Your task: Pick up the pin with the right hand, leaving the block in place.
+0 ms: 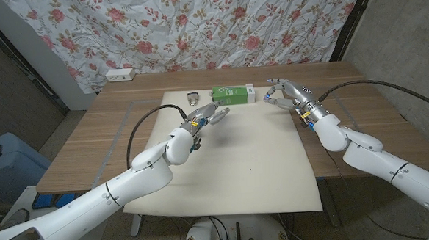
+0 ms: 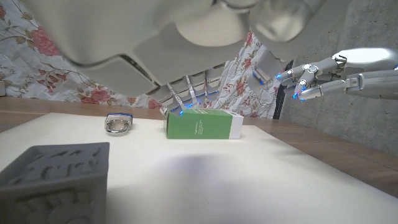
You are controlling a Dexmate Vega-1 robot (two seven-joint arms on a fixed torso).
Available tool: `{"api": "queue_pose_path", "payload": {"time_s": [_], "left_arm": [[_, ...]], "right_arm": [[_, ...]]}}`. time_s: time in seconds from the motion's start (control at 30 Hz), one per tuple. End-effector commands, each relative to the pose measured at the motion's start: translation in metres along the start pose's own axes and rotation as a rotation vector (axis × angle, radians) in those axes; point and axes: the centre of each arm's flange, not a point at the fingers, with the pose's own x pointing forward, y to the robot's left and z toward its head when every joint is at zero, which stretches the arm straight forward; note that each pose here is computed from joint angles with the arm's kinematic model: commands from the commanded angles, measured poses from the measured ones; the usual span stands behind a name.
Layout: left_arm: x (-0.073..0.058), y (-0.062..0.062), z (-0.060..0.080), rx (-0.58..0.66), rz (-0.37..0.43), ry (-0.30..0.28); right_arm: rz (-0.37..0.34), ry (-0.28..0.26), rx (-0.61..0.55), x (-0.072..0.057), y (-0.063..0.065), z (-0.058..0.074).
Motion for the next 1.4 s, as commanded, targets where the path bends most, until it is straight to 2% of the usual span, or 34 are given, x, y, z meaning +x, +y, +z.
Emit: {"api": "queue_pose_path", "payload": {"time_s": [0.03,0.3,0.63,1.07,1.4], "left_arm": [[0.000,-0.018,-0.007,0.010,-0.031,-0.003],[0.003,-0.032,-0.010,0.030,-0.069,-0.008],[0.010,-0.049,-0.007,0.031,-0.123,-0.024],[0.010,-0.056,-0.010,0.099,-0.147,-0.024],[0.008,-0.061,-0.017,0.114,-0.181,0.007]], "right_arm": [[-0.015,0.009,0.019,-0.002,0.002,0.003],[-0.028,0.014,0.056,-0.003,0.002,0.006],[-0.019,0.013,0.118,0.002,0.006,0.007],[-0.013,0.014,0.140,0.007,0.014,0.008],[-0.016,0.016,0.160,0.010,0.016,0.007]]}}
